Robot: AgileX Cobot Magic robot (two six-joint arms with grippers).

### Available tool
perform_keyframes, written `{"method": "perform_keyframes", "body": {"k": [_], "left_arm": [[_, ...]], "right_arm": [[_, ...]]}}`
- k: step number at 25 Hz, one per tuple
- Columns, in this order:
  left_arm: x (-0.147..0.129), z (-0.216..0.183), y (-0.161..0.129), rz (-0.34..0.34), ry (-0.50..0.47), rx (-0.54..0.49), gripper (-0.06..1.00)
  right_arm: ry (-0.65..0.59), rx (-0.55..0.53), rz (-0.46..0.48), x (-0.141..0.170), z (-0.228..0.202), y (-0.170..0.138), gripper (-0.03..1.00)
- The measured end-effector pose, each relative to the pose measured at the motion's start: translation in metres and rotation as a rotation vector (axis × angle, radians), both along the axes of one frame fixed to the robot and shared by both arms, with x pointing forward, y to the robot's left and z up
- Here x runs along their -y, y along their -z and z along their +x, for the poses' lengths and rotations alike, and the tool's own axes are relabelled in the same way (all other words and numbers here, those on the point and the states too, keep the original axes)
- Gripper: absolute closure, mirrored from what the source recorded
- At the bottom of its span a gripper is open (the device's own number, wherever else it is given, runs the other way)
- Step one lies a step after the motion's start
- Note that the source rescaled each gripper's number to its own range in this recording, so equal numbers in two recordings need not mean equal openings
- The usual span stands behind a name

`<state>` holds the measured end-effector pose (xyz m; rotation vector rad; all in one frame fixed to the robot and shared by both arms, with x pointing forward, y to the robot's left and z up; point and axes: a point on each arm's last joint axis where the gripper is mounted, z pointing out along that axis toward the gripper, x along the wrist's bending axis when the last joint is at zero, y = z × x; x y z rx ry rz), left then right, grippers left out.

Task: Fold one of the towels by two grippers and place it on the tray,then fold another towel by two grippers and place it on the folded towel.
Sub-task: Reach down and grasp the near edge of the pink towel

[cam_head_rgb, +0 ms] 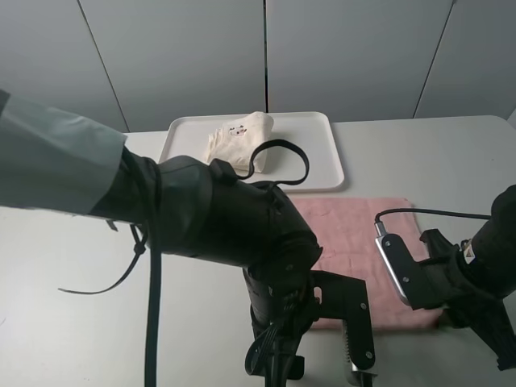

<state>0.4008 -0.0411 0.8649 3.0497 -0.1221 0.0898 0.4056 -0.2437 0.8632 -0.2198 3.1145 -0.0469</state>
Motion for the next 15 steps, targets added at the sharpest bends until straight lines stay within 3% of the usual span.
{"method": "perform_keyframes", "body": {"k": [2, 4, 12, 15], "left_arm": [[-0.0002, -0.0001, 0.0000, 0.002, -0.002, -0.001, -0.05], [-0.0002, -0.0001, 0.0000, 0.002, -0.002, -0.001, -0.05], [0.0001, 0.0016, -0.0001, -0.002, -0.021, 0.016, -0.03], [-0.0003, 0.0044, -0.0004, 0.004, -0.045, 0.051, 0.13]], "right_arm": [[-0.001, 0.014, 0.006, -0.0005, 0.0012, 0.0000, 0.91], [-0.001, 0.018, 0.007, -0.0006, 0.0016, 0.0000, 0.96], [0.001, 0.019, 0.008, -0.0007, 0.0017, 0.0000, 0.96], [0.002, 0.019, 0.008, -0.0007, 0.0017, 0.0000, 0.96]]}}
